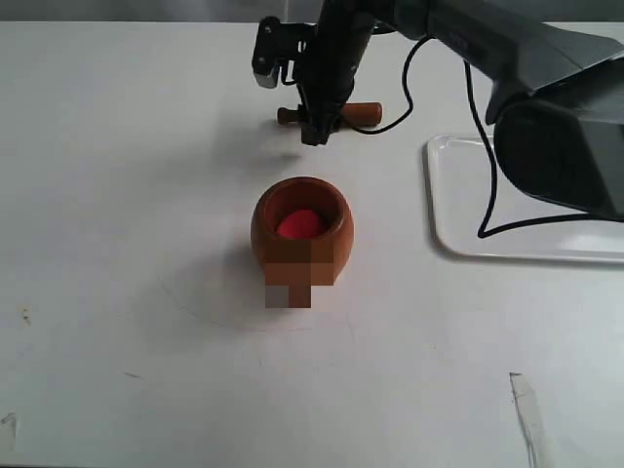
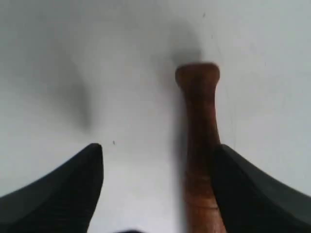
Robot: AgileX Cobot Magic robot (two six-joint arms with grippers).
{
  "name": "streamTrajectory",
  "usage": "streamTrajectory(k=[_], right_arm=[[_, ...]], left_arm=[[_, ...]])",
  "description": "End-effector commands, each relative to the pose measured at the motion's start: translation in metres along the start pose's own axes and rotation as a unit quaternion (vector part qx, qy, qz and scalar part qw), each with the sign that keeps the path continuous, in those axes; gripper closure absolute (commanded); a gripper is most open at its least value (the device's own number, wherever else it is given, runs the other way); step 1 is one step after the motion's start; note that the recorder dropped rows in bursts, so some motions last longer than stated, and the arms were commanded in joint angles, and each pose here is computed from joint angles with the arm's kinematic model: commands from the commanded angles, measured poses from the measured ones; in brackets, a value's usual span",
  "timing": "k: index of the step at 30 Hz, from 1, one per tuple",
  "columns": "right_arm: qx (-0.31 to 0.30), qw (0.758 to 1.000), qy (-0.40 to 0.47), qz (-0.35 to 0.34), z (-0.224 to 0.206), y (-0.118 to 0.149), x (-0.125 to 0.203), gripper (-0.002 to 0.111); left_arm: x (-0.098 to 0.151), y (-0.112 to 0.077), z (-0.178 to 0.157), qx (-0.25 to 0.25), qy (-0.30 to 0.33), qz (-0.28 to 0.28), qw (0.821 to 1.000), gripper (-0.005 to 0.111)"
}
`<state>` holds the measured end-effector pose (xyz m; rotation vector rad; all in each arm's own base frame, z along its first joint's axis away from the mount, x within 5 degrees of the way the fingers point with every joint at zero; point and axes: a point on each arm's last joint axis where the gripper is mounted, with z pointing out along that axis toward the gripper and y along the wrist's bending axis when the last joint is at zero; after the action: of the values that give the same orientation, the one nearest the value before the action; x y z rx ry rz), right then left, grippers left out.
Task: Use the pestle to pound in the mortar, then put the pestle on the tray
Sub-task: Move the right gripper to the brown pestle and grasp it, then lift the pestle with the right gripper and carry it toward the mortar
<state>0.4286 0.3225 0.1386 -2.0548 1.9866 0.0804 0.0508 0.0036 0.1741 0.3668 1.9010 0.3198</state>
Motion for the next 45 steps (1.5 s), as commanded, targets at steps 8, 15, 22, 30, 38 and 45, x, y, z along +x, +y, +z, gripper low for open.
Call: streamTrajectory(k=[8,15,22,30,38,45], right_arm=[[0.11,0.989,0.069,-0.063,-0.005,-0.022,0.012,0.048],[0.067,0.997,0.004,-0.034,0.0,-0.023,0.016,0.051],[0.025,1.0,-0.014,-0.008,0.028,-0.026,0.036,0.051],[-0.001,1.0,-0.002,-0.023,0.05,-0.02,0.042,0.056],[-0.046,0.998,0.017,-0.043,0.049,-0.012,0.046,0.102],[-0.01,1.0,0.011,-0.015,0.036,-0.02,0.044,0.108]], left_arm=[[0.0,-0.001,0.0,0.004,-0.004,-0.006,1.0,0.107],[0.0,-0.001,0.0,0.004,-0.004,-0.006,1.0,0.107],[0.0,-0.001,0.0,0.004,-0.004,-0.006,1.0,0.107],[0.0,-0.001,0.0,0.004,-0.004,-0.006,1.0,0.107],[0.0,-0.001,0.0,0.004,-0.004,-0.006,1.0,0.107],[0.0,-0.001,0.0,0.004,-0.004,-0.006,1.0,0.107]])
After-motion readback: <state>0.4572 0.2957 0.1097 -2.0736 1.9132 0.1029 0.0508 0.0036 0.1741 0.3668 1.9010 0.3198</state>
